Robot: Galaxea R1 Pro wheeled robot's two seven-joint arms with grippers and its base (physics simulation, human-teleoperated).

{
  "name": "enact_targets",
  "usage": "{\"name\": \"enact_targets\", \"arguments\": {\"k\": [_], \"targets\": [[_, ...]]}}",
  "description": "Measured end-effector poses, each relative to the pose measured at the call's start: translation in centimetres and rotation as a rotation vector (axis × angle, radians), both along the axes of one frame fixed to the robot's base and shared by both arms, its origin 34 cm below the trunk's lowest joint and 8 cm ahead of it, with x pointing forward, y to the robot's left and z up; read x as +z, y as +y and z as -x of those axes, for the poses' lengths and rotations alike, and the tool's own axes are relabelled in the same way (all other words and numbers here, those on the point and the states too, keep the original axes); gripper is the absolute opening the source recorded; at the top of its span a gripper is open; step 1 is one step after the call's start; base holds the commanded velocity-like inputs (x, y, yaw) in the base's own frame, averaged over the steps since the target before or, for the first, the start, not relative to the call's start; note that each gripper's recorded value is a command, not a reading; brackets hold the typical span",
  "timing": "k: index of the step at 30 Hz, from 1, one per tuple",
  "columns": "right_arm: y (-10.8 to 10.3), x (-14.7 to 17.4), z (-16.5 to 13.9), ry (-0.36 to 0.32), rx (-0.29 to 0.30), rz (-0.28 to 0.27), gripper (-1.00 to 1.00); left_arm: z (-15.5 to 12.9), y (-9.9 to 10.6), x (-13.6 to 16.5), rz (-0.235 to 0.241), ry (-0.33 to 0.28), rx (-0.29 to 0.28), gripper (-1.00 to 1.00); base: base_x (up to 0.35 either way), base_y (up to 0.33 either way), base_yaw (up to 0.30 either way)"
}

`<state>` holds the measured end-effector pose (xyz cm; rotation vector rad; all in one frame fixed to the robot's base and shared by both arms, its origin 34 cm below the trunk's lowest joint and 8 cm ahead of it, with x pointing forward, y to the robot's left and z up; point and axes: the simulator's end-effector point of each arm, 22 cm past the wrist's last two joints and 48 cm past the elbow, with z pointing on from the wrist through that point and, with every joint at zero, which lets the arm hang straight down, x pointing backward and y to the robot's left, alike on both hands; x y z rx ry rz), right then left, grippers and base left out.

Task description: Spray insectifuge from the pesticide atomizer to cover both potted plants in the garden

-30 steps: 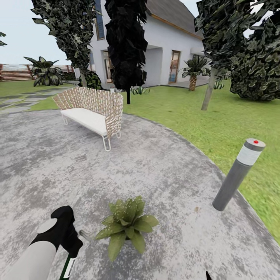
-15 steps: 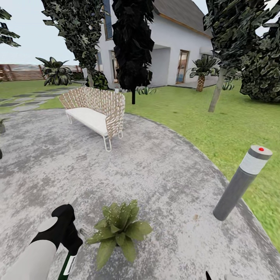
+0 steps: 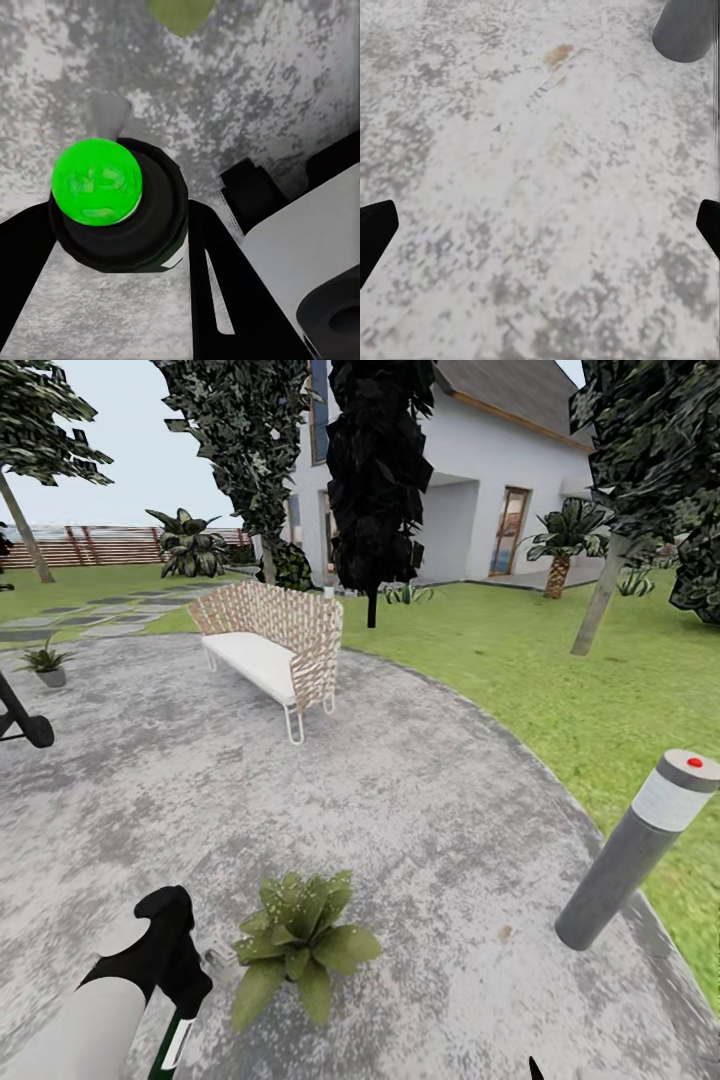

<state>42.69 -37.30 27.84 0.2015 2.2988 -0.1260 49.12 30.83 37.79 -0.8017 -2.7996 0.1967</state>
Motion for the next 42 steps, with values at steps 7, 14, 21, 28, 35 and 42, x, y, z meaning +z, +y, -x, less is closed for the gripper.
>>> {"name": "enact_targets", "arguments": {"k": [7, 14, 21, 28, 35, 42], "targets": [[0.04, -0.02, -0.01, 0.0, 0.001, 0.0, 1.0, 0.87, 0.66, -0.41, -0.006, 0.018, 0.007, -1.0, 0.012, -0.015, 0.109], [0.05, -0.02, -0.02, 0.0, 0.001, 0.0, 1.0, 0.56, 0.46, -0.29, -0.005, 0.008, 0.005, -1.0, 0.0, 0.0, 0.274], [0.04, -0.02, -0.01, 0.0, 0.001, 0.0, 1.0, 0.07, 0.81, -0.69, -0.038, -0.018, -0.003, -1.0, 0.0, 0.0, 0.173], [0.01, 0.0, -0.02, 0.0, 0.001, 0.001, 1.0, 0.08, 0.69, -0.76, -0.032, -0.019, 0.003, -1.0, 0.0, -0.1, 0.004], [-0.1, 0.08, -0.09, -0.002, 0.001, 0.003, 1.0, 0.06, 0.75, -0.77, -0.032, -0.021, 0.007, -1.0, 0.0, -0.268, 0.001], [-0.07, 0.2, -0.22, -0.006, 0.001, 0.002, 1.0, -0.04, 0.91, -0.6, -0.035, -0.026, 0.007, -1.0, -0.103, -0.242, 0.161]]}}
